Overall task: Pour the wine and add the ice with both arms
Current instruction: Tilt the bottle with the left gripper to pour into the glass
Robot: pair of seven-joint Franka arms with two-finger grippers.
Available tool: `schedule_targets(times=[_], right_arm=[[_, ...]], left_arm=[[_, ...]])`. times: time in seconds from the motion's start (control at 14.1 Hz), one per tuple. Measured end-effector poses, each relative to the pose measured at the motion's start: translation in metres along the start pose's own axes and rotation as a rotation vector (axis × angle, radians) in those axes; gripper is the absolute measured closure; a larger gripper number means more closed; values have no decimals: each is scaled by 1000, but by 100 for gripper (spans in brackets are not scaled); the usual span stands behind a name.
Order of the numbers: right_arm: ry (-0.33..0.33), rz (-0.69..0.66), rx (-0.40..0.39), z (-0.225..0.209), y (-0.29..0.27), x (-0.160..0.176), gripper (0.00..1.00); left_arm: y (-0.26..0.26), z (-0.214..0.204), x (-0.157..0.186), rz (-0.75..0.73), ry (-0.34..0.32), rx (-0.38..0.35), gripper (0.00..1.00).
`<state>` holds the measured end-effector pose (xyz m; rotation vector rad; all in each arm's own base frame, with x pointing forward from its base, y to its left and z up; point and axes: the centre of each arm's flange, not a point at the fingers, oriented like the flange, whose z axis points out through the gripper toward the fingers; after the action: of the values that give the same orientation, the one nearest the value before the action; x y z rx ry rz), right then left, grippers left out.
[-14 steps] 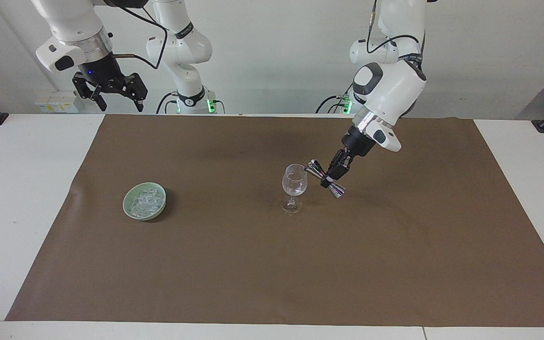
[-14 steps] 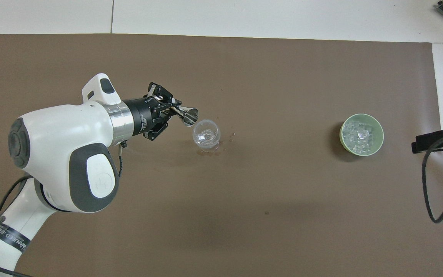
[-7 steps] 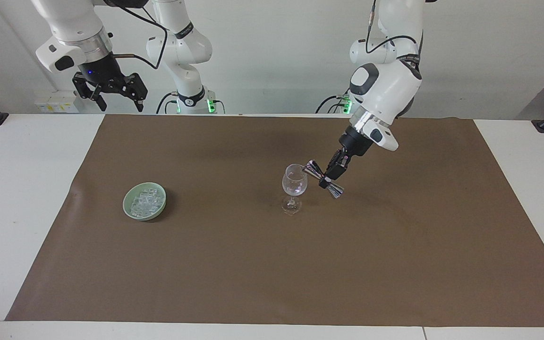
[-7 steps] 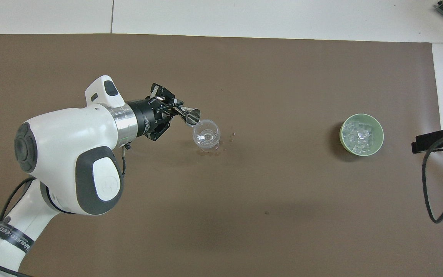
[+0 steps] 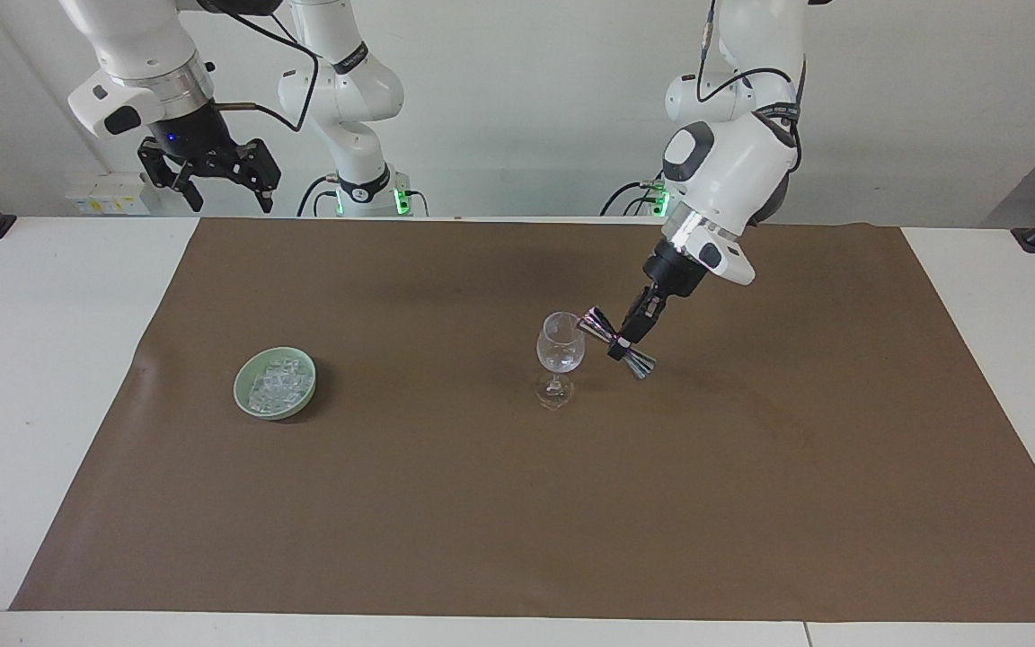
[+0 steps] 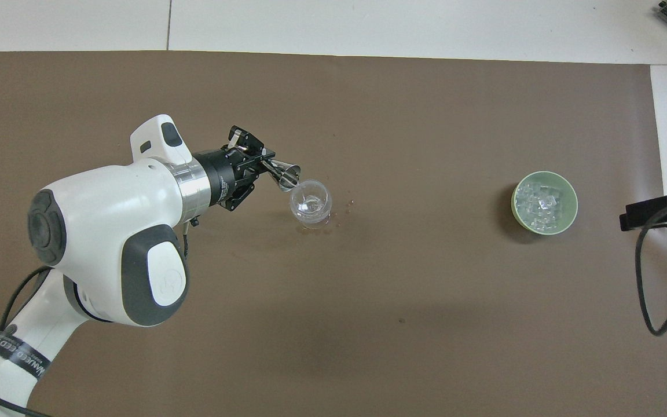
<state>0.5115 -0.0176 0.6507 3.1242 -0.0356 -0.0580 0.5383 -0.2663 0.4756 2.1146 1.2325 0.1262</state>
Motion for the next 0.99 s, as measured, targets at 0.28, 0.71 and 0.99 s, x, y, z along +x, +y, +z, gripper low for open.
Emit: schedule_targets(times=[0.28, 0.71, 0.99], right_arm=[[0, 0, 0, 0, 0, 0, 0], [0, 0, 0, 0, 0, 0, 0], [0, 0, 0, 0, 0, 0, 0]], left_arm=[[-2, 4, -10, 47, 28, -24, 78], [-1, 5, -18, 119, 51, -19, 78], [0, 6, -27, 144, 58, -37, 78]])
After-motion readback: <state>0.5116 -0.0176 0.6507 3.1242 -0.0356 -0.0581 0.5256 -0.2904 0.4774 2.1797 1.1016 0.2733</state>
